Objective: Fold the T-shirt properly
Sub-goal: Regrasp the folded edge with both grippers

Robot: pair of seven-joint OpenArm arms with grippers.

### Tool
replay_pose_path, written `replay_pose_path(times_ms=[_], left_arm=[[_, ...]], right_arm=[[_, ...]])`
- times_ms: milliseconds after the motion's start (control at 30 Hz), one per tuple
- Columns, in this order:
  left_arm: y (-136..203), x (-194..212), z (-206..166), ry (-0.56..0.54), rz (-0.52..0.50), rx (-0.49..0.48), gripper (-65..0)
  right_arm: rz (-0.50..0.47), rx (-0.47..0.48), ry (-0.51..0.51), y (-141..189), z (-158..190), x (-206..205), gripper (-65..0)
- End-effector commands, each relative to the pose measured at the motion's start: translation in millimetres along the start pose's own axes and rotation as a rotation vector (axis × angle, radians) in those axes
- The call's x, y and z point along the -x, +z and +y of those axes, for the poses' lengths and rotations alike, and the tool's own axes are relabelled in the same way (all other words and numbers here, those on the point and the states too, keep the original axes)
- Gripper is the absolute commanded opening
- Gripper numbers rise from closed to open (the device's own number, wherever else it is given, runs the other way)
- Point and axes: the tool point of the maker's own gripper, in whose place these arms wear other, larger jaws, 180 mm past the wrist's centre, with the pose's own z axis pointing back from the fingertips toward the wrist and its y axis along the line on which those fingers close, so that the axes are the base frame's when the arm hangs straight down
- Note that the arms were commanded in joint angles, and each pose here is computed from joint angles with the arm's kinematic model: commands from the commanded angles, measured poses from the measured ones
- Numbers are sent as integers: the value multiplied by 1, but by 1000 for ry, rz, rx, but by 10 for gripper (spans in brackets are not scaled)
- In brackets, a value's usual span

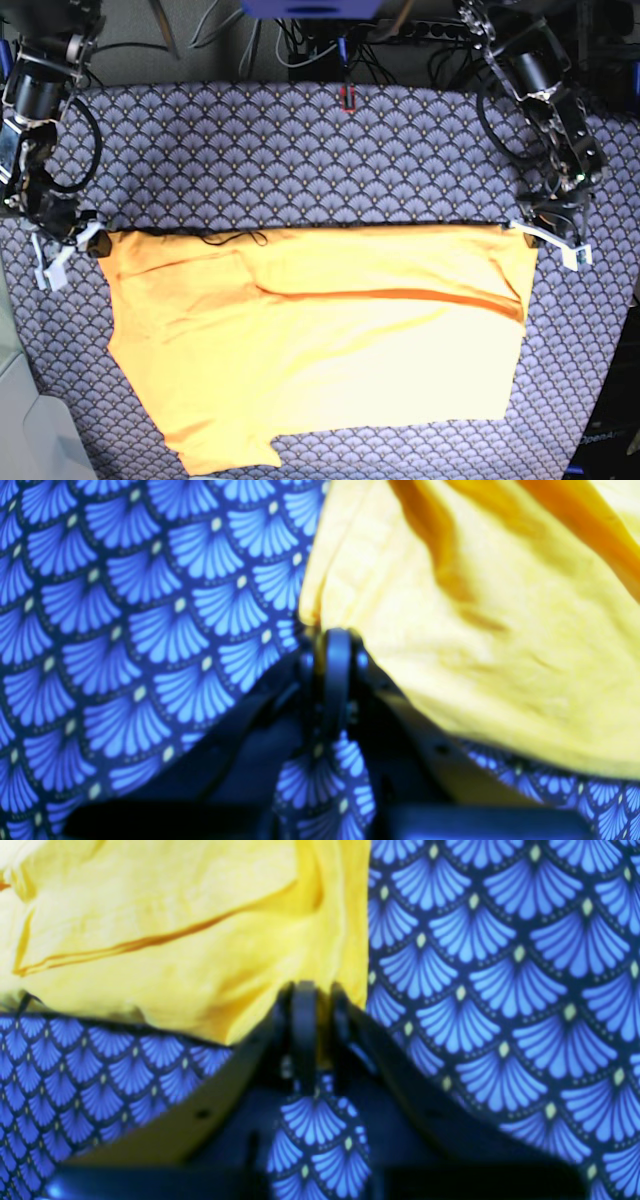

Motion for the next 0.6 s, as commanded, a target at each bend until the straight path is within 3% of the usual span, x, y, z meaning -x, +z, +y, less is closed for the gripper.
replay_pose_path(times_ms=[0,200,300,567], left_arm=[[3,-17,6,-11,-48,-9,-650],[20,-35,10,-56,-102,-31,-650],[24,-31,10,-70,-47,-37,-650],[45,-26,17,-124,-44,-67,-650]], right_arm=[[-49,7,15,7,-6,-16,-650],[-22,11,11,9,-8,-2,-650],[-1,13,6,11,-8,10,-650],[41,25,42,25,-5,41,-650]])
